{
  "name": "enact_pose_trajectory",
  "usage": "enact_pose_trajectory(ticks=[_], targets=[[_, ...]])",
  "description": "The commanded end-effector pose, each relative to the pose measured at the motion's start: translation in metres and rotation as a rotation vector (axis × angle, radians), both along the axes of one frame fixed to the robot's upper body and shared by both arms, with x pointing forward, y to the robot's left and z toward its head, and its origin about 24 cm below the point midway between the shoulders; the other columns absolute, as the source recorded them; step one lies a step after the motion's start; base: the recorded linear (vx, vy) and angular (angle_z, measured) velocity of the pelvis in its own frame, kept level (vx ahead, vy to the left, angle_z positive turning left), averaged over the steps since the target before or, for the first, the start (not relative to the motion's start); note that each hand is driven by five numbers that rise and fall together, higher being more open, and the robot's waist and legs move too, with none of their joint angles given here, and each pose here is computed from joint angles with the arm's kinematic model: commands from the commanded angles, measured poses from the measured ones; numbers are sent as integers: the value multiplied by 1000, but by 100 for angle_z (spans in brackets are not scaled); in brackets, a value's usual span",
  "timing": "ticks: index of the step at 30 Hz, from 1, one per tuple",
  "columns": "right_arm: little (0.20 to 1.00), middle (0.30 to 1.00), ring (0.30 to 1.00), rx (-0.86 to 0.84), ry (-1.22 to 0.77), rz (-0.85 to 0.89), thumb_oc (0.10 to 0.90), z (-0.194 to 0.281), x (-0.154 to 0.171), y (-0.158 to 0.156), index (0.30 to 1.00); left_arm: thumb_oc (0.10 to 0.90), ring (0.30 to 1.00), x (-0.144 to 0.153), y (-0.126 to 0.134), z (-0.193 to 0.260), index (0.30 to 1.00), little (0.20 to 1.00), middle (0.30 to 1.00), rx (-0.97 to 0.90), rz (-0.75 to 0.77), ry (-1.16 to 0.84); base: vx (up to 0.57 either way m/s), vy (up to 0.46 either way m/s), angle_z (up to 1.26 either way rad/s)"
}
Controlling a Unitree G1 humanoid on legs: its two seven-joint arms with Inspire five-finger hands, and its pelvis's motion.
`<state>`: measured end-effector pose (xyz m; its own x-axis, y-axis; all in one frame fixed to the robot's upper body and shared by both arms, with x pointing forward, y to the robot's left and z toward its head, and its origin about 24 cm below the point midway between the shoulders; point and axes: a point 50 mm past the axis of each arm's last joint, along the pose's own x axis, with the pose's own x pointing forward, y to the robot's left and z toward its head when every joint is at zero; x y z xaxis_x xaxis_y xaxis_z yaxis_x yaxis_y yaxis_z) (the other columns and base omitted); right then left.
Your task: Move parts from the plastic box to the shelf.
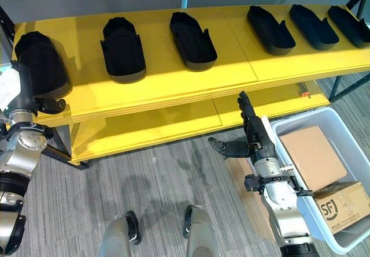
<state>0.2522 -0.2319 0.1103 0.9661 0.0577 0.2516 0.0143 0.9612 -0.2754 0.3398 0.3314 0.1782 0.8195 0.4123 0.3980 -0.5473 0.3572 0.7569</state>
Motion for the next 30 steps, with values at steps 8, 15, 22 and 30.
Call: enact_pose_trajectory(ticks=[8,15,22,30], targets=[[1000,1000,1000,-45,-312,11,900,64,-8,-12,1000,900,1000,-2,17,70,1000,1000,1000,297,46,-62,-1,4,0],[1000,1000,1000,-47,-303,10,900,63,-10,-15,1000,900,1000,-2,24,75,1000,1000,1000,373,60,25,-3,8,-2],[1000,1000,1000,-50,-285,2,900,60,-12,-17,1000,900,1000,-4,34,80,1000,1000,1000,344,81,70,0,0,0],[1000,1000,1000,-45,-275,-5,900,58,-15,-20,1000,900,1000,-4,40,85,1000,1000,1000,332,100,96,0,0,0]])
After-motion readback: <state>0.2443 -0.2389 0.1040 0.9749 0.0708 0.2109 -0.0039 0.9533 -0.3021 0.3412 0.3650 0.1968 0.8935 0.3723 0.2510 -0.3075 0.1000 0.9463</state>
